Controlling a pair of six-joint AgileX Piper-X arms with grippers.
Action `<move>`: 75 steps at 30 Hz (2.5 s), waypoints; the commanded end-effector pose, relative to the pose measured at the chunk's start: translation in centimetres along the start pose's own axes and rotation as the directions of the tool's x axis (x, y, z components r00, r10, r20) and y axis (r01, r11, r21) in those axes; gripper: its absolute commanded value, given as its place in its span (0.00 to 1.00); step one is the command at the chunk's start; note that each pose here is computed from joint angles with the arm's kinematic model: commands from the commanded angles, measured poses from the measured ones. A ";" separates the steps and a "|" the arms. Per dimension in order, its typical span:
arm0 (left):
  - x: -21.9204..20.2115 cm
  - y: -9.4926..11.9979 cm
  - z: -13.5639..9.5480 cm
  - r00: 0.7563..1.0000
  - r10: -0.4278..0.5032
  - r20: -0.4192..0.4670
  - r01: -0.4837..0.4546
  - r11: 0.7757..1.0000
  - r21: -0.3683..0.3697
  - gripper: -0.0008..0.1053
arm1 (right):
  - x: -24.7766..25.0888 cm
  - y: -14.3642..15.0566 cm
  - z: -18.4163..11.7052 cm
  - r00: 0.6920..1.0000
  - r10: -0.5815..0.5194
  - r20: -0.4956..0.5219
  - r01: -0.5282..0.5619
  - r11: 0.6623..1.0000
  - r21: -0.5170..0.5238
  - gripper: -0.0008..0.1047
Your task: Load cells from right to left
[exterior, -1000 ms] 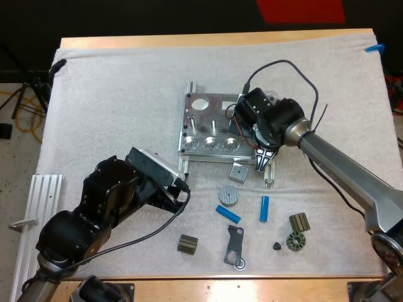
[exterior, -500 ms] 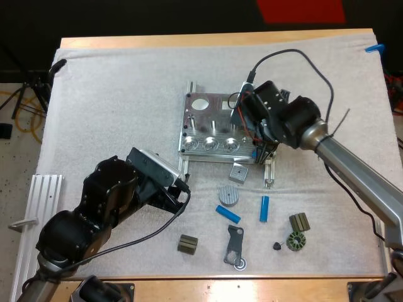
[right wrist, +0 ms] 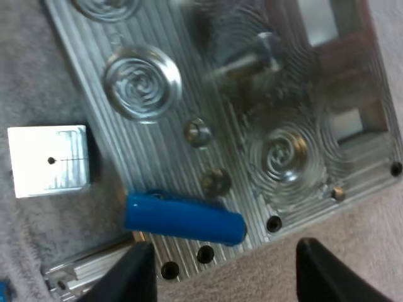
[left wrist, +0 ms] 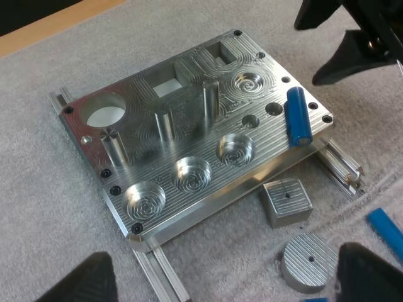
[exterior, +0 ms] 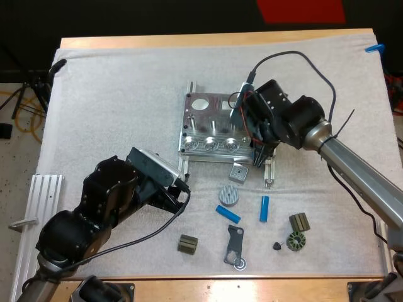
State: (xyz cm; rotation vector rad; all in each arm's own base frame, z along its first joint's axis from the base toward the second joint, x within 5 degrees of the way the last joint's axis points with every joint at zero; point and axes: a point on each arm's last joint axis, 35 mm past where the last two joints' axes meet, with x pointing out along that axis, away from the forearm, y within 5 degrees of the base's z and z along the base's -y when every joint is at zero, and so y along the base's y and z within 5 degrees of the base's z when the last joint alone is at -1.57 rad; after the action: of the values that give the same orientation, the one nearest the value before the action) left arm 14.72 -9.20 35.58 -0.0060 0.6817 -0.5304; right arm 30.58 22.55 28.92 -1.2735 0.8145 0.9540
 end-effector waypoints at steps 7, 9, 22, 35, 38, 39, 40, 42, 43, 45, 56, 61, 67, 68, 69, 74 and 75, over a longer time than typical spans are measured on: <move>-0.2 -0.1 0.1 1.000 -0.004 0.018 0.004 1.000 0.000 0.66 | 0.1 0.4 -0.4 0.999 0.034 0.014 -0.032 0.991 -0.126 0.47; -0.2 -0.1 0.1 1.000 -0.004 0.018 0.004 1.000 0.000 0.66 | 0.5 0.7 -0.5 0.999 0.047 0.004 -0.046 0.988 -0.150 0.47; -0.2 -0.1 0.1 1.000 -0.023 0.015 0.022 0.999 0.027 0.66 | -0.7 1.4 -1.3 0.998 0.050 -0.029 -0.042 0.973 0.226 0.43; 2.8 -0.4 0.7 0.991 -0.126 -0.035 0.129 0.986 0.109 0.66 | -7.2 2.9 -5.1 0.987 0.161 0.005 -0.132 0.793 0.594 0.43; 4.8 -0.5 1.0 0.988 -0.139 -0.061 0.146 0.979 0.140 0.66 | -9.0 2.7 -6.1 0.988 0.141 0.069 -0.152 0.749 0.645 0.43; 5.0 -0.5 1.0 0.988 -0.140 -0.057 0.147 0.978 0.149 0.66 | -9.4 2.7 -6.4 0.989 0.129 0.077 -0.148 0.744 0.652 0.43; 5.7 -0.7 1.2 0.988 -0.146 -0.056 0.153 0.975 0.161 0.66 | -10.0 2.6 -6.8 0.990 0.114 0.085 -0.142 0.736 0.662 0.43; 6.7 -1.1 1.3 0.985 -0.165 -0.058 0.173 0.969 0.175 0.66 | -10.9 2.6 -7.4 0.992 0.088 0.095 -0.129 0.729 0.672 0.43; 7.3 -1.4 1.4 0.983 -0.177 -0.056 0.184 0.966 0.183 0.66 | -11.6 2.6 -7.7 0.992 0.068 0.102 -0.119 0.724 0.679 0.43; 8.3 -2.0 1.4 0.979 -0.195 -0.059 0.203 0.959 0.199 0.66 | -12.4 2.7 -8.2 0.993 0.043 0.110 -0.107 0.719 0.687 0.43; 15.7 -5.1 1.2 0.972 -0.179 -0.151 0.211 0.948 0.237 0.66 | -14.9 3.4 -8.9 0.989 -0.027 0.146 -0.085 0.703 0.706 0.43; 18.4 -5.8 2.8 0.970 -0.176 -0.165 0.212 0.949 0.233 0.66 | -15.0 3.4 -9.0 0.989 -0.028 0.146 -0.085 0.700 0.709 0.43; 21.2 -6.4 3.7 0.973 -0.145 -0.180 0.186 0.953 0.238 0.66 | -15.0 3.4 -8.9 0.989 -0.036 0.147 -0.080 0.697 0.712 0.43; 21.7 -6.4 3.5 0.973 -0.132 -0.187 0.176 0.955 0.239 0.66 | -15.0 3.3 -8.9 0.988 -0.041 0.147 -0.077 0.697 0.713 0.43; 22.1 -6.3 3.3 0.972 -0.129 -0.198 0.175 0.955 0.238 0.66 | -15.0 3.3 -8.9 0.988 -0.043 0.146 -0.075 0.697 0.713 0.43; 24.8 -6.0 1.6 0.960 -0.090 -0.264 0.154 0.959 0.236 0.66 | -15.0 2.9 -8.7 0.984 -0.076 0.163 -0.066 0.691 0.720 0.43; 25.1 -6.0 1.5 0.959 -0.087 -0.271 0.154 0.960 0.235 0.66 | -15.0 2.9 -8.7 0.983 -0.078 0.164 -0.066 0.689 0.721 0.43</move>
State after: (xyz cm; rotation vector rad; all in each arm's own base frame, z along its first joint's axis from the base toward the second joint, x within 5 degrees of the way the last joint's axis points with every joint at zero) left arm 29.03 -26.07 22.48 0.2706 0.8853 -0.7563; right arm 22.14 12.31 39.87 -0.4893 0.9293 0.6194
